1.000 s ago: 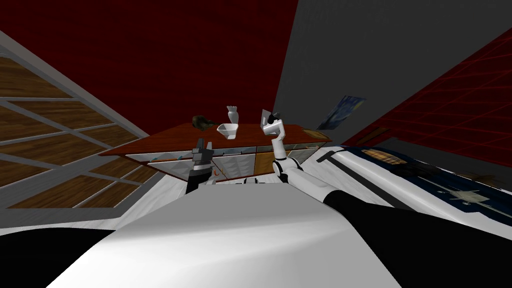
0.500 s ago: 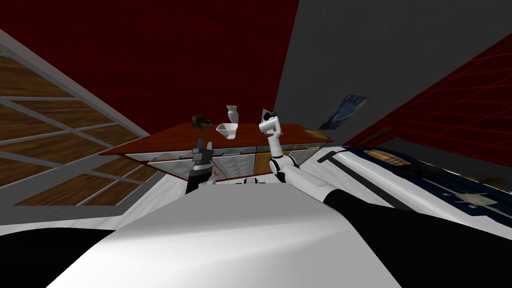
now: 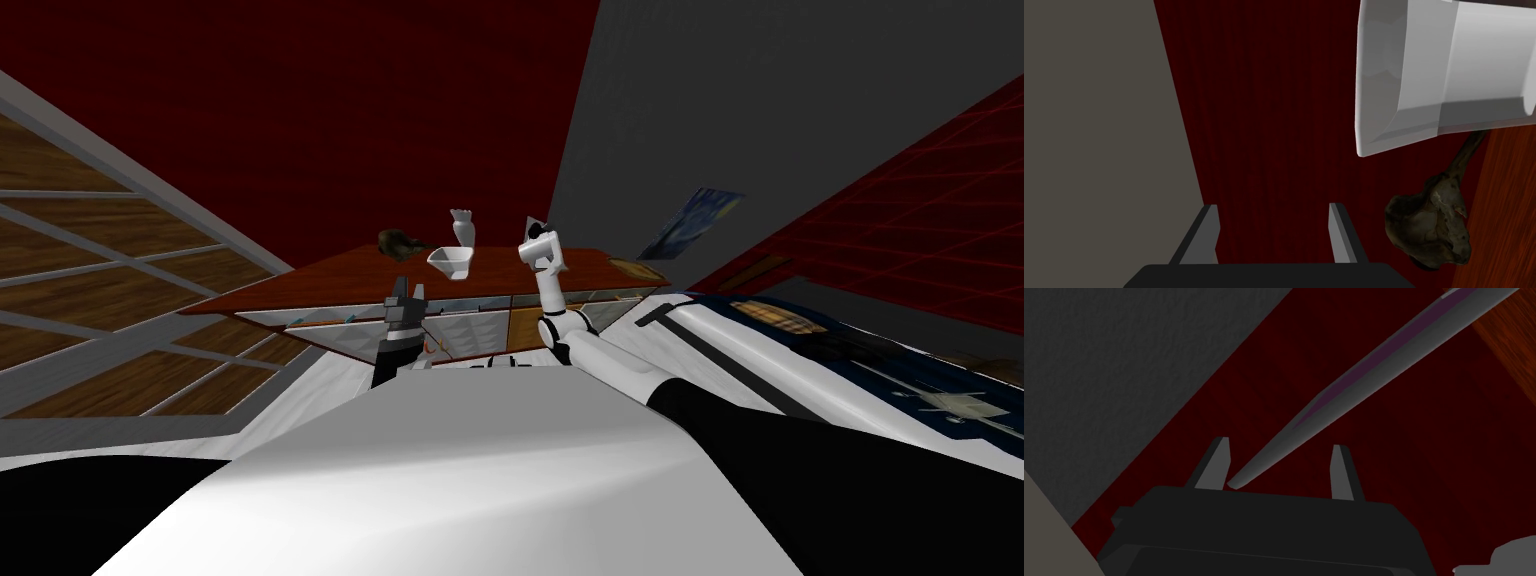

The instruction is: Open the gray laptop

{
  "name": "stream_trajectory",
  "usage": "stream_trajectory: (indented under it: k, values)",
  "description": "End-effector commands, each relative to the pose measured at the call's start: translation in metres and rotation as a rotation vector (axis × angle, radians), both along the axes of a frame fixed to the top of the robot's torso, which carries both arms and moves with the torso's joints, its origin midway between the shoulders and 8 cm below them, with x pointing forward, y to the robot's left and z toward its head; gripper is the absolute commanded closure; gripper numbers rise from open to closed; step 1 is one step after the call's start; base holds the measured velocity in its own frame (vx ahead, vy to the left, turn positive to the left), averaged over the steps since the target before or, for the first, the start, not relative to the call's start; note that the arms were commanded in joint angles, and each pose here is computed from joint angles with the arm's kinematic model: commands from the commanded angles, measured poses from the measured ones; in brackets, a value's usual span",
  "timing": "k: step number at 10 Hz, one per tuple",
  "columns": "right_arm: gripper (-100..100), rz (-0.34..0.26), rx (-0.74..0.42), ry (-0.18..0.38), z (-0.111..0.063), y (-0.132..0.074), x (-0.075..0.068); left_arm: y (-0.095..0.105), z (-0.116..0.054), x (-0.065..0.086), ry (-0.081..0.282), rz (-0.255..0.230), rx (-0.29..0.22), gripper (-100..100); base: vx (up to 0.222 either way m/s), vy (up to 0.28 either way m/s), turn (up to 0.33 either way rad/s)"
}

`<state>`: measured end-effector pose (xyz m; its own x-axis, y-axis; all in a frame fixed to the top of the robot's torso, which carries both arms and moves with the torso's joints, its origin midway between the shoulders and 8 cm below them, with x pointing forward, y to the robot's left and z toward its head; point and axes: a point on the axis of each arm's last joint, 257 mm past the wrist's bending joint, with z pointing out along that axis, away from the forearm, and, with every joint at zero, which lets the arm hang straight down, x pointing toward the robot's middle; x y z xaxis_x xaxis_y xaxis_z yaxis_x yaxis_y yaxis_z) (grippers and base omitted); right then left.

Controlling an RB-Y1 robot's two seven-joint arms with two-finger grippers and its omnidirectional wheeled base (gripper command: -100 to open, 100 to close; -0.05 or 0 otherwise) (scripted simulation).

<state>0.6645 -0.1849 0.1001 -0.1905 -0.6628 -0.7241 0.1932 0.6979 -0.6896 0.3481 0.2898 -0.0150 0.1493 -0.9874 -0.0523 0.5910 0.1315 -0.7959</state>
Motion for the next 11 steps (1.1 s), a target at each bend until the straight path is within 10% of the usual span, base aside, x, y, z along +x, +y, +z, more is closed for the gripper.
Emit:
stream_trajectory:
  k: [1, 11]
  values:
    - [100, 0.007, 0.114, 0.007, -0.002, -0.001, 0.002, 0.000, 0.000, 0.000, 0.000, 0.000, 0.000, 0, -0.006, -0.077, -0.027]
    - [100, 0.039, 0.489, 0.041, -0.027, 0.003, 0.012, 0.000, 0.000, 0.000, 0.000, 0.000, 0.000, 0, -0.002, -0.062, -0.030]
